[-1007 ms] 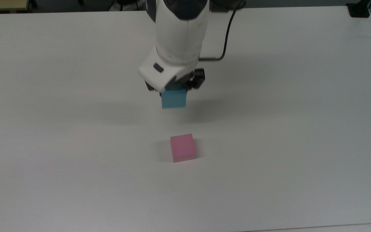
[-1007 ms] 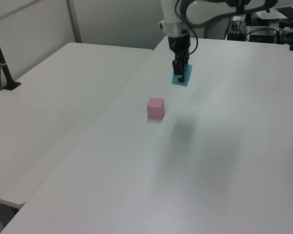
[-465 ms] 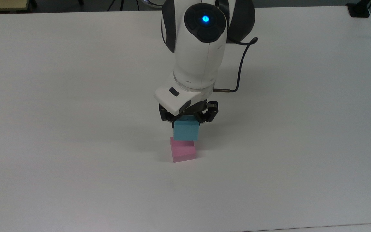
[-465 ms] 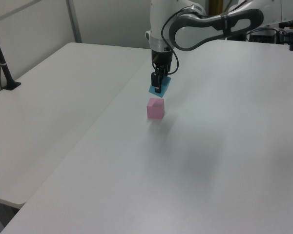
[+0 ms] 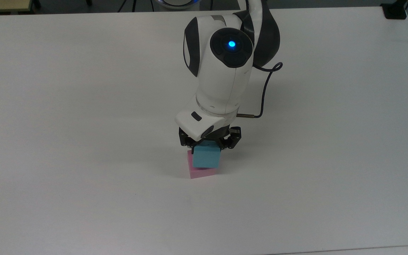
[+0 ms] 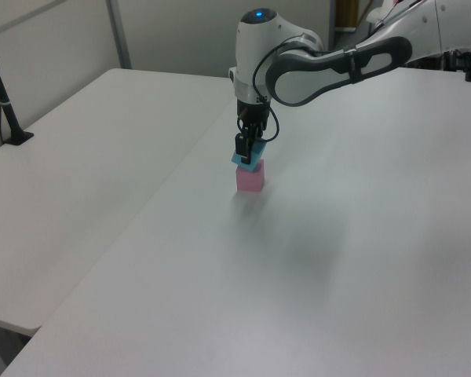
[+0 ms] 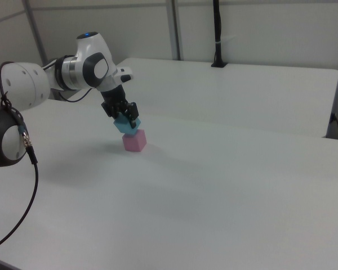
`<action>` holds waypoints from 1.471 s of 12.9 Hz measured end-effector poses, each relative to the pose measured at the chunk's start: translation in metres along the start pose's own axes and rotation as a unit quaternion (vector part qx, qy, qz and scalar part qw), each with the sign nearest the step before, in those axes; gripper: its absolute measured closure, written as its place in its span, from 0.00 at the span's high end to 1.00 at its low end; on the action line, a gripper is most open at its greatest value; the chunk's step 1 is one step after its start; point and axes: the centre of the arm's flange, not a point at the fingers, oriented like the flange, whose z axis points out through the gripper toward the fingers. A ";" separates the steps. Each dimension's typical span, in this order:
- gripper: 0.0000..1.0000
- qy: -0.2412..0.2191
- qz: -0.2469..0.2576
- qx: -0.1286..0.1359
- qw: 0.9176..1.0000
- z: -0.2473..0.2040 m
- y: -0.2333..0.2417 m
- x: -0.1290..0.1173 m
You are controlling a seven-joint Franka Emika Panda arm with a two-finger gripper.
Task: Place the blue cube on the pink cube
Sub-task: 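Open the gripper and raise it away from the stacked cubes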
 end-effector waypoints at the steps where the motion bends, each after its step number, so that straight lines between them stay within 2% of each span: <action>1: 0.63 0.000 -0.001 0.000 1.000 0.000 -0.001 0.000; 4: 0.75 -0.006 -0.001 -0.003 1.000 0.009 -0.002 -0.001; 6: 1.00 -0.012 -0.001 -0.004 1.000 0.015 -0.002 -0.002; 9: 1.00 -0.010 -0.001 -0.004 1.000 0.012 -0.001 -0.002; 11: 1.00 0.004 0.002 0.000 1.000 -0.031 0.004 -0.003; 13: 1.00 -0.002 0.010 0.002 1.000 -0.122 0.023 -0.031; 15: 1.00 -0.016 0.022 0.005 1.000 -0.194 0.053 -0.082; 17: 1.00 -0.033 0.041 0.006 0.999 -0.224 0.090 -0.131; 19: 1.00 -0.047 0.061 0.005 0.997 -0.225 0.120 -0.160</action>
